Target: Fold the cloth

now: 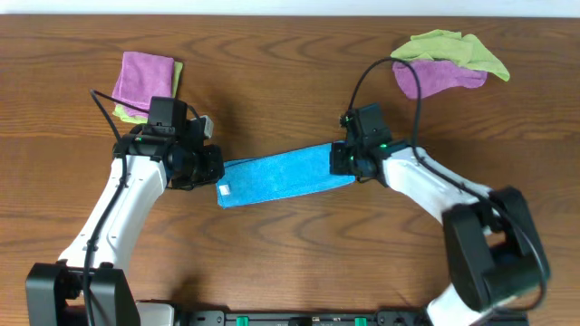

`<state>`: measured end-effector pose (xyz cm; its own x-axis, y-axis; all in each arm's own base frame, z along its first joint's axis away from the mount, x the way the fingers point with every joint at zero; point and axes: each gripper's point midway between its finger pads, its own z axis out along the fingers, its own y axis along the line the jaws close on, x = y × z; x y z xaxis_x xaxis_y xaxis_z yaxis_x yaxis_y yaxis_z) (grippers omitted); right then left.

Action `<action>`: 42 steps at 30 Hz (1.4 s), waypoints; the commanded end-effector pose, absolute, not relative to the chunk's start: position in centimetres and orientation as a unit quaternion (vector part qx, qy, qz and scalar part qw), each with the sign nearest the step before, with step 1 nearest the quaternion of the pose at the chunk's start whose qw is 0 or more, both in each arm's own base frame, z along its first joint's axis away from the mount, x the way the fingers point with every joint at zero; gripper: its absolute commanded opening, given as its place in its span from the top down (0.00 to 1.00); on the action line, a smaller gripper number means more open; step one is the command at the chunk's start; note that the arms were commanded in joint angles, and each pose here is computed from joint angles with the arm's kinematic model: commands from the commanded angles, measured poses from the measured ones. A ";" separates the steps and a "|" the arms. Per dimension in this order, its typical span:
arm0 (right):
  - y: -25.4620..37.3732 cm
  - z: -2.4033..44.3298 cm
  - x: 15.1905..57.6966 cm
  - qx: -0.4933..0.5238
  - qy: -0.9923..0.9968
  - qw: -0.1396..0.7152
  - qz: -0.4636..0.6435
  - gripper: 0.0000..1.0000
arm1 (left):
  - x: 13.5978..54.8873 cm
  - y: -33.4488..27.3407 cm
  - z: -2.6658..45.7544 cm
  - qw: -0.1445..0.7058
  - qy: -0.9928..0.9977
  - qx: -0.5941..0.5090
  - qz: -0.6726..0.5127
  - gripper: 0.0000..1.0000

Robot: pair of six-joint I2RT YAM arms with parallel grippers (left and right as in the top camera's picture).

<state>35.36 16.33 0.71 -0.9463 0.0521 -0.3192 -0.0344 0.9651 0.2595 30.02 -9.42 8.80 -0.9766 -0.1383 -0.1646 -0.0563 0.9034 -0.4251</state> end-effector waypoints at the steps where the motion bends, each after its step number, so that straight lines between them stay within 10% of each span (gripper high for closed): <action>1: 15.8 -0.9 34.8 0.019 0.984 0.142 0.107 0.98 | 29.6 -9.2 8.3 0.089 0.973 -0.048 -0.206 0.94; 9: 14.4 -1.0 30.2 0.039 0.995 0.057 0.075 0.99 | 30.1 -7.5 7.6 0.101 0.982 -0.051 -0.149 0.94; 27: 15.8 12.2 32.4 0.018 0.963 0.194 0.187 0.99 | 28.8 -10.5 -0.2 0.044 0.998 0.039 0.021 0.94; 36: 11.1 10.6 30.1 0.038 0.968 0.148 0.201 0.11 | 28.5 -10.7 -2.4 0.020 0.999 0.017 0.020 0.94; 42: 13.2 5.3 29.5 0.056 0.940 0.070 0.330 0.10 | 28.3 -11.3 -2.4 0.013 1.000 0.017 0.003 0.94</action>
<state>30.55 11.22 5.85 -0.9668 0.1919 -0.1686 0.0778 0.8499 0.5212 29.22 -11.45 -0.46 -0.9951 0.0542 -0.0828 0.0543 0.9985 0.0010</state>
